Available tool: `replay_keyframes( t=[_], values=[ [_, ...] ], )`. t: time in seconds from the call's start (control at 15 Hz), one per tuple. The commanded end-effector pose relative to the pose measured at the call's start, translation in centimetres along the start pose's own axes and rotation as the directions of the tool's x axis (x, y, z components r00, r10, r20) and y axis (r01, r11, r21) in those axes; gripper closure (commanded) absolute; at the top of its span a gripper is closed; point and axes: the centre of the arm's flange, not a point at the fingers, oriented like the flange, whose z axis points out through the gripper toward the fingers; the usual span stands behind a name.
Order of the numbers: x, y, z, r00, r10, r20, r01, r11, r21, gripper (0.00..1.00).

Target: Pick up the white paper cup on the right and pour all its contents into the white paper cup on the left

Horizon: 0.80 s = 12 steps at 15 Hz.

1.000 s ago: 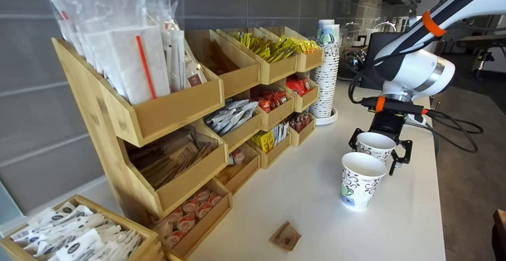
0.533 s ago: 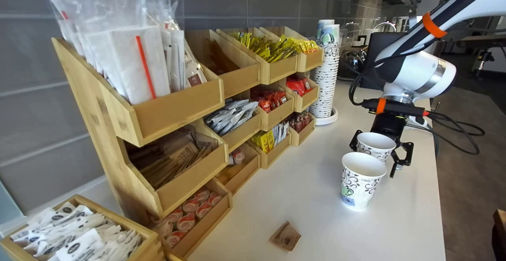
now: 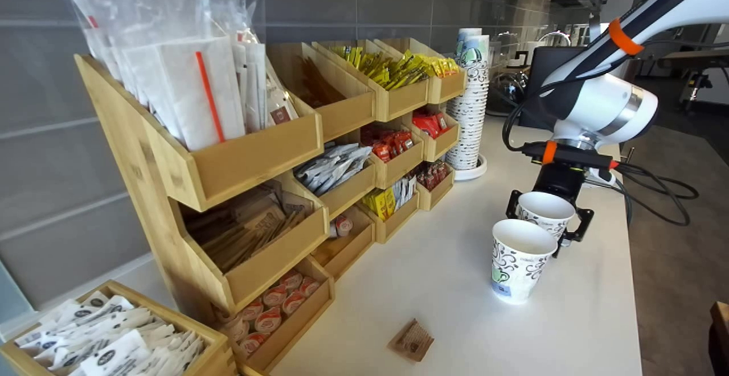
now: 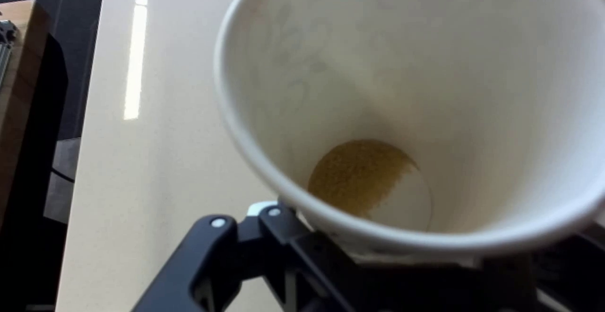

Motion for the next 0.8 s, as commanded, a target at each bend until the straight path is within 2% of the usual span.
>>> replay_keyframes(
  t=[0.0, 0.4, 0.73],
  values=[
    [0.0, 0.3, 0.5, 1.000, -0.009, 0.011, 0.008, 1.000, 0.029, 0.57],
    [-1.0, 0.2, -0.8, 1.000, -0.026, -0.018, 0.027, 0.999, 0.038, 0.58],
    [-3.2, -0.4, -4.0, 0.987, -0.087, -0.137, 0.093, 0.995, 0.040, 0.58]
  ],
)
